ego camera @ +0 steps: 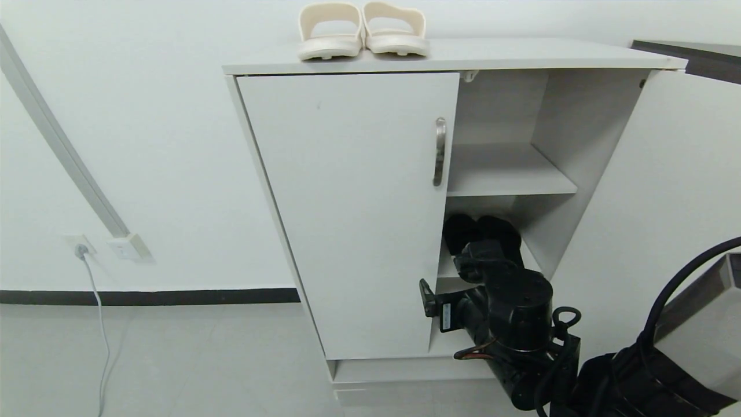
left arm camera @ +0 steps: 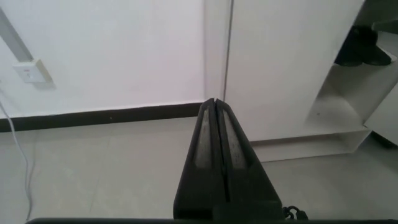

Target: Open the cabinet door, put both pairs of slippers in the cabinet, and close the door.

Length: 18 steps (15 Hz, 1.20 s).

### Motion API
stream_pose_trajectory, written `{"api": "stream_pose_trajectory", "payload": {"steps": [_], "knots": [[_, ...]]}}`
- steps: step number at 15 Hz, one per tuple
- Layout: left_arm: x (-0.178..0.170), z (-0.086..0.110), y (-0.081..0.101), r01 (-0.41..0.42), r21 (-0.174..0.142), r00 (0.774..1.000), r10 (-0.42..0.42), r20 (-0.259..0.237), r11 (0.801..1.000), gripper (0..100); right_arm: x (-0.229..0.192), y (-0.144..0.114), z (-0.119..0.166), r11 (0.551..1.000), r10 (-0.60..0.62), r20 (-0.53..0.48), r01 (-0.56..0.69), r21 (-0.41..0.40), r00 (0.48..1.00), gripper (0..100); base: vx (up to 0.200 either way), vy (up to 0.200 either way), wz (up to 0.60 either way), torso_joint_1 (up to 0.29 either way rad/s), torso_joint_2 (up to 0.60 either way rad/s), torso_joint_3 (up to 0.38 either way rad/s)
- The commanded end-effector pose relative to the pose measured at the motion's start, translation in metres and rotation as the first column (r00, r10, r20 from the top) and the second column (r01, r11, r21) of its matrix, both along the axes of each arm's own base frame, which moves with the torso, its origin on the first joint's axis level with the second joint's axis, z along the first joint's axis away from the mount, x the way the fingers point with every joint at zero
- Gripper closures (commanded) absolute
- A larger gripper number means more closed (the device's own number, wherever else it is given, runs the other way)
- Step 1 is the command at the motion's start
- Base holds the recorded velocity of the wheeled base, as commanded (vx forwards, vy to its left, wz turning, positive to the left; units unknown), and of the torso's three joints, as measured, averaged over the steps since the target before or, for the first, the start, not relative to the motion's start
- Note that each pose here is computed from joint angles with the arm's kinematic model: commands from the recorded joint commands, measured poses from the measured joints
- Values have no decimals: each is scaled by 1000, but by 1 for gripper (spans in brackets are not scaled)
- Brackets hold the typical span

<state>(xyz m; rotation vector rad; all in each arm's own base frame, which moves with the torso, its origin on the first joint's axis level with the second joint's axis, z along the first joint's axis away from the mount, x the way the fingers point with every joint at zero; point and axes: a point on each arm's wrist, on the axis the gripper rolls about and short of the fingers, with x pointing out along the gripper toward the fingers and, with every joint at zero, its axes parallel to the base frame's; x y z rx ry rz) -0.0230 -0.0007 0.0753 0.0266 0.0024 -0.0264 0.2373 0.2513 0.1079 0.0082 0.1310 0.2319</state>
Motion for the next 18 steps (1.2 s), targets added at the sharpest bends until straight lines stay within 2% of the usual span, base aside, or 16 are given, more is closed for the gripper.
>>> {"api": "stream_pose_trajectory", "payload": {"steps": [1, 6, 10, 16, 18], "knots": [[0, 0, 0, 0, -1, 1000, 0, -2, 1000, 100, 0, 0, -1, 1000, 1, -2, -1, -2, 1000, 0, 0, 200, 0, 12, 7, 2], [0, 0, 0, 0, -4, 1000, 0, -2, 1000, 100, -1, 0, -2, 1000, 2, -7, -3, -5, 1000, 0, 0, 200, 0, 3, -3, 5], [0, 0, 0, -14, -8, 1000, 14, -1, 1000, 100, 0, -1, -3, 1000, -2, -8, 2, -5, 1000, 0, 0, 0, 0, 0, 0, 0], [0, 0, 0, -14, -8, 1000, 14, -2, 1000, 100, 4, -9, 2, 999, -15, 47, 12, 48, 999, 0, 0, 0, 0, 0, 0, 0], [0, 0, 0, -14, -8, 1000, 14, -1, 1000, 100, 4, -10, 1, 1000, -14, 48, 13, 28, 999, 0, 0, 0, 0, 0, 0, 0]]}}
